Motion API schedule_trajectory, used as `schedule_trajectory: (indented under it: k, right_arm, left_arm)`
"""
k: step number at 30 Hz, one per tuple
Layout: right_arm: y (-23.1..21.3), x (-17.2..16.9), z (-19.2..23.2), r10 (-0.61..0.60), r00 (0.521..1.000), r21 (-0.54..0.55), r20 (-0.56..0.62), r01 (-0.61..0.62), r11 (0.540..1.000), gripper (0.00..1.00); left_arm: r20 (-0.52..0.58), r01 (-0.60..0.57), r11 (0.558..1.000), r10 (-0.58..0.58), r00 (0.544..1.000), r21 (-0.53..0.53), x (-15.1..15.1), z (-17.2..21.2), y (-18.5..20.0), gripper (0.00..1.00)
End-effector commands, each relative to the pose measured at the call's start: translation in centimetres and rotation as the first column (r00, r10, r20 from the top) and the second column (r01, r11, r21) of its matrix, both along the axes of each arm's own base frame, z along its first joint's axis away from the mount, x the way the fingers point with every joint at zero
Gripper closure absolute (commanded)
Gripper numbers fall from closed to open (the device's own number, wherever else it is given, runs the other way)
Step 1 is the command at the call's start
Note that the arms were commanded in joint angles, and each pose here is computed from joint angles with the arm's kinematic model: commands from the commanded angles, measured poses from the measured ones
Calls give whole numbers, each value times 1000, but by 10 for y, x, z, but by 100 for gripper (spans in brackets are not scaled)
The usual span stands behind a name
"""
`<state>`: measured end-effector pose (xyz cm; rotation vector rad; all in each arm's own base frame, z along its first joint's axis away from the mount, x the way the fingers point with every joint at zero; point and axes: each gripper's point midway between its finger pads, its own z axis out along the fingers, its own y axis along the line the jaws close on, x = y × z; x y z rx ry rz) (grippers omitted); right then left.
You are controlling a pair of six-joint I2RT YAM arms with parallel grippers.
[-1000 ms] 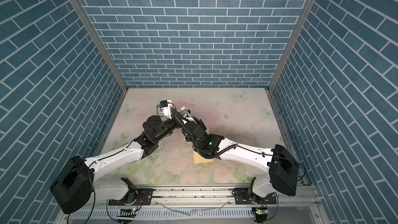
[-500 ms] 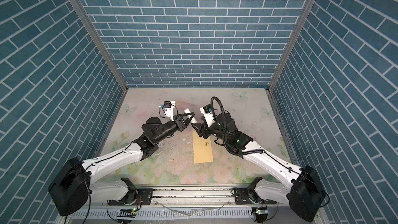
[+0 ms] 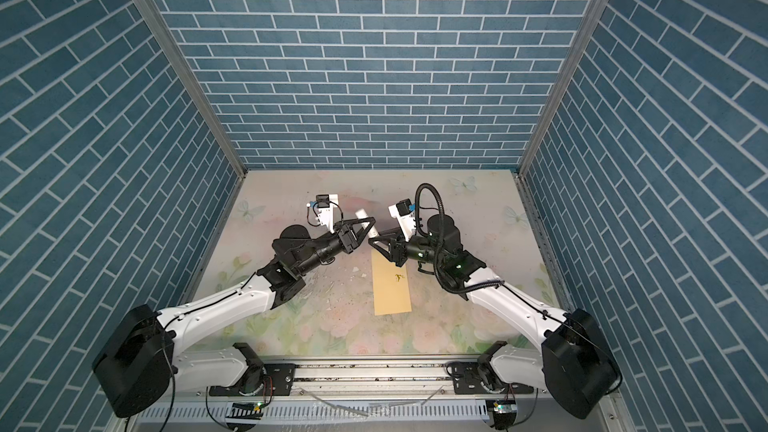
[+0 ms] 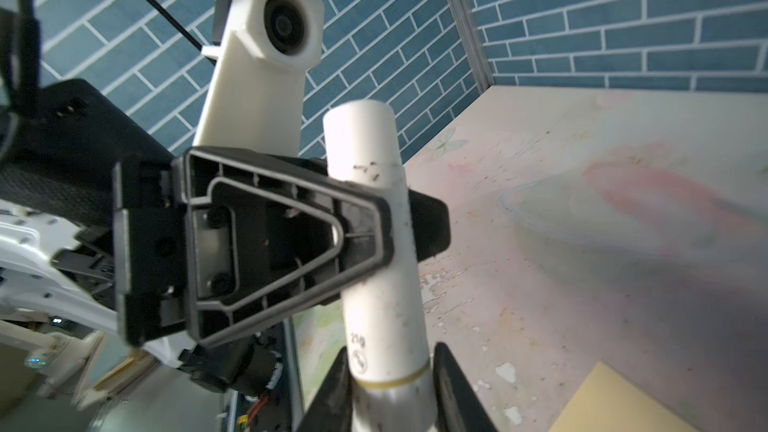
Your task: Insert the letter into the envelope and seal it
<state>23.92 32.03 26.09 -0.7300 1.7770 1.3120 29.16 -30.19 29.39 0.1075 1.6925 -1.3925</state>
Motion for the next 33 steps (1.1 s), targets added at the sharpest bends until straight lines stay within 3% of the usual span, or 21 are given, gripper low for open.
schedule_trajectory:
  k: [1,5,9,11,15,19,22,25,27,30,33]
  right_arm:
    - [2,1,8,11,1000,42,-12,-10,999,87]
    - [-2,12,7,-60,998,30,-20,61,998,100]
    - [-18,40,1,-287,958,-79,25,288,954,100]
    - [-29,52,-2,-434,888,-198,151,458,867,100]
    - [-43,65,9,-566,663,-322,490,741,589,100]
    - [-36,72,18,-524,481,-317,702,871,375,100]
    - [-23,72,16,-444,404,-304,799,910,281,100]
    - [-11,71,9,-417,414,-312,809,904,291,100]
    - [-6,67,7,-426,461,-325,779,877,355,100]
    - [3,55,6,-428,579,-332,694,785,523,93]
    - [13,37,3,-354,774,-340,524,572,747,65]
  left_arm:
    - [41,13,1000,-13,999,-24,-3,11,0,100]
    - [32,4,1000,-4,999,-12,-1,7,0,100]
    - [13,-29,999,29,999,22,5,-3,3,100]
    - [3,-45,998,45,999,44,7,-7,4,100]
    - [-10,-61,996,62,998,59,10,-14,3,100]
    - [-16,-65,996,67,998,61,12,-18,3,100]
    - [-17,-66,996,67,998,61,12,-18,3,100]
    - [-16,-67,996,68,998,61,12,-19,2,100]
    - [-14,-68,996,69,998,61,12,-19,3,100]
    - [-11,-67,996,67,998,60,11,-18,3,100]
    - [-1,-59,997,59,998,55,9,-14,3,100]
